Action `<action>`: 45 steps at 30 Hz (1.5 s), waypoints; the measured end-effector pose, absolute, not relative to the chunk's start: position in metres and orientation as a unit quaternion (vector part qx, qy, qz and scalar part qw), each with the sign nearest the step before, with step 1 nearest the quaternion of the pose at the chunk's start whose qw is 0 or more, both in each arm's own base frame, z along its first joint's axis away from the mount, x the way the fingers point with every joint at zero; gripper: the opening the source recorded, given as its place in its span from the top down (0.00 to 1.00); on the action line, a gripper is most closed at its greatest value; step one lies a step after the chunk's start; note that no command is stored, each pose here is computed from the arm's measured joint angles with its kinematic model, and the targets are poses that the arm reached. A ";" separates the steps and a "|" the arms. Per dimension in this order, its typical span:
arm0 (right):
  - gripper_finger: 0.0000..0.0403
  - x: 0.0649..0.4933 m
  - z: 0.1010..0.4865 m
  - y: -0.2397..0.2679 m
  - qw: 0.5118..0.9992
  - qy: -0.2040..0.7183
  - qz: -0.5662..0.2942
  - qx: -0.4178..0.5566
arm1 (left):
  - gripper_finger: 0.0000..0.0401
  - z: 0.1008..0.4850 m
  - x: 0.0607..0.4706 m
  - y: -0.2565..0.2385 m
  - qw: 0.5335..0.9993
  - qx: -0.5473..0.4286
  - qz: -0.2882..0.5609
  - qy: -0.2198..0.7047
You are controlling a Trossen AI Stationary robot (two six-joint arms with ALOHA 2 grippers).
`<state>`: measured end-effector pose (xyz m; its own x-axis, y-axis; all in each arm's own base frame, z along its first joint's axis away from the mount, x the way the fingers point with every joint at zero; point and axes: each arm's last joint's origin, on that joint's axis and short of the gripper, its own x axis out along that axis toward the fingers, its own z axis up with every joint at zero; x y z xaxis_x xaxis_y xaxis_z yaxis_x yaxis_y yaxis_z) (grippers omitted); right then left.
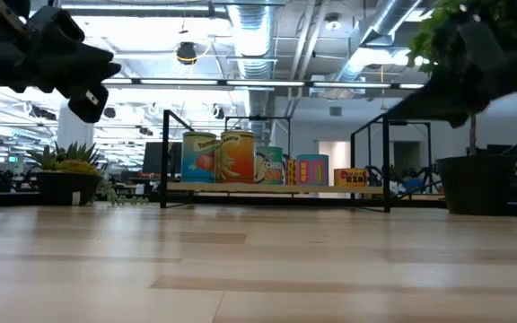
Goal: Pick and place cans onto a shelf
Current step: Return to Home Position
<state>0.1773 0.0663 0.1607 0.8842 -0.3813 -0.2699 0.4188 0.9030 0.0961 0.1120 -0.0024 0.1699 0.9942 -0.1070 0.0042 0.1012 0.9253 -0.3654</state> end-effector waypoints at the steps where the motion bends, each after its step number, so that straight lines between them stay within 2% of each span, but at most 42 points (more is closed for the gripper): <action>1: 0.93 0.174 0.157 0.065 0.968 0.123 -0.203 0.078 | 0.85 0.169 0.110 -0.002 0.980 -0.194 -0.046 0.012; 6: 0.93 0.156 0.139 0.057 0.973 0.142 -0.161 0.086 | 0.85 0.167 0.104 -0.001 0.978 -0.205 -0.021 0.015; 12: 0.93 0.134 0.124 0.046 0.976 0.127 -0.156 0.085 | 0.85 0.170 0.100 -0.001 0.981 -0.190 -0.021 -0.011; 16: 0.93 0.127 0.122 0.042 0.973 0.152 -0.164 0.063 | 0.85 0.171 0.100 -0.001 0.984 -0.179 -0.022 -0.017; 23: 0.93 0.125 0.121 0.041 0.970 0.156 -0.167 0.087 | 0.85 0.167 0.100 0.000 0.984 -0.179 -0.016 0.008; 45: 0.92 0.125 0.120 0.041 0.969 0.163 -0.167 0.083 | 0.85 0.166 0.100 0.000 0.985 -0.173 -0.002 0.007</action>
